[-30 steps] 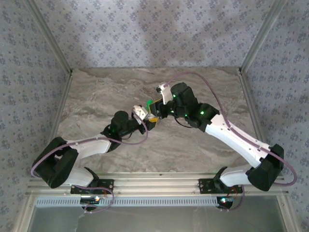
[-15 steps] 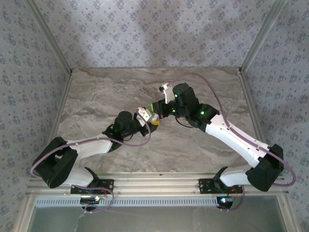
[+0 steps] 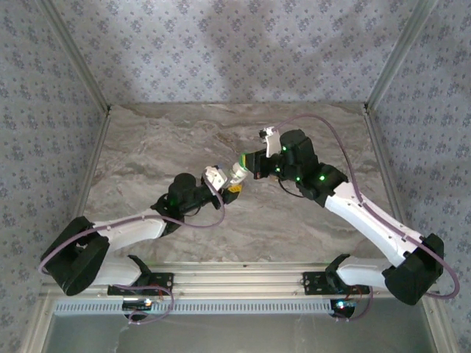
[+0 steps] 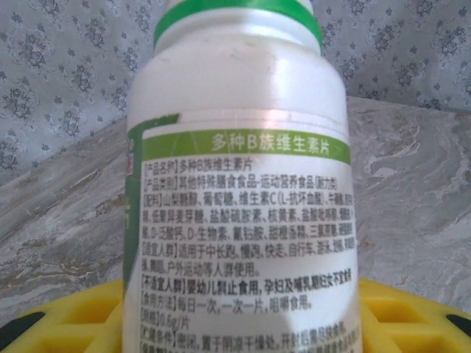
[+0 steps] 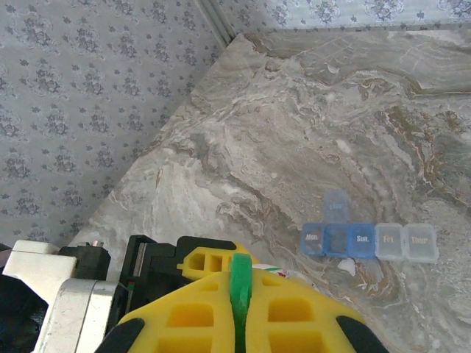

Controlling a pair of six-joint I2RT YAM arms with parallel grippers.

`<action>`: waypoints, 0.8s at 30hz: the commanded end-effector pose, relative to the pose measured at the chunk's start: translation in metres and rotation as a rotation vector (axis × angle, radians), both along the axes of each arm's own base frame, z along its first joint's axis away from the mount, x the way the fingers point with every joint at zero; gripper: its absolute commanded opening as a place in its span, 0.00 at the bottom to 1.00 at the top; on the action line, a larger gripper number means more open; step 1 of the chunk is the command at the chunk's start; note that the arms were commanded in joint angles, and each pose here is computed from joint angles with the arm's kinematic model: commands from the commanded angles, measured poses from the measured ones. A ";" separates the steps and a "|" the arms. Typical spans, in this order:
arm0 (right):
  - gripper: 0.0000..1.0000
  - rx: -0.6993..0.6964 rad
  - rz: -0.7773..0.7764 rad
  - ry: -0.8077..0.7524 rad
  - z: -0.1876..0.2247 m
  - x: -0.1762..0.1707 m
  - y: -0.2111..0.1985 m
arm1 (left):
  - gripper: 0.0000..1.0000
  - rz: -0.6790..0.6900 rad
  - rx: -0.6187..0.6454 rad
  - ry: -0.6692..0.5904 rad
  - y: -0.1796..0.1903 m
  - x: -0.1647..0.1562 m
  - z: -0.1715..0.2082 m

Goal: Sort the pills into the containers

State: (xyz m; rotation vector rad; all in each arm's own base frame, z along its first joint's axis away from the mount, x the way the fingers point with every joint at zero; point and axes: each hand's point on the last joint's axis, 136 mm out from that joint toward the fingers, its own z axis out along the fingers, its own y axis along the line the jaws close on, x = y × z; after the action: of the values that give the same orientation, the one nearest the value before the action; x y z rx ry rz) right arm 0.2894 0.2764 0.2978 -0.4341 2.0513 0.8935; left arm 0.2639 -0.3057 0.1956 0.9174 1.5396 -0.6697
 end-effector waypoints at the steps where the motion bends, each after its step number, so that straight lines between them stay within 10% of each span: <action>1: 0.00 -0.048 -0.127 -0.023 -0.005 0.019 -0.025 | 0.00 -0.037 -0.087 -0.098 -0.001 -0.009 0.036; 10: 0.00 -0.018 0.080 -0.106 0.025 -0.006 0.015 | 0.00 -0.014 -0.068 -0.074 -0.002 -0.002 0.030; 24: 0.28 0.014 0.311 -0.045 0.031 -0.046 0.067 | 0.00 0.042 -0.055 -0.058 0.003 0.009 0.025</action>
State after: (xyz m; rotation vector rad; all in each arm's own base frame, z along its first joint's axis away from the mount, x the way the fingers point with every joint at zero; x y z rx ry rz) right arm 0.2618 0.3272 0.3130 -0.6947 2.0115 0.9679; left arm 0.2713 -0.3010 0.2043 0.8670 1.5235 -0.6462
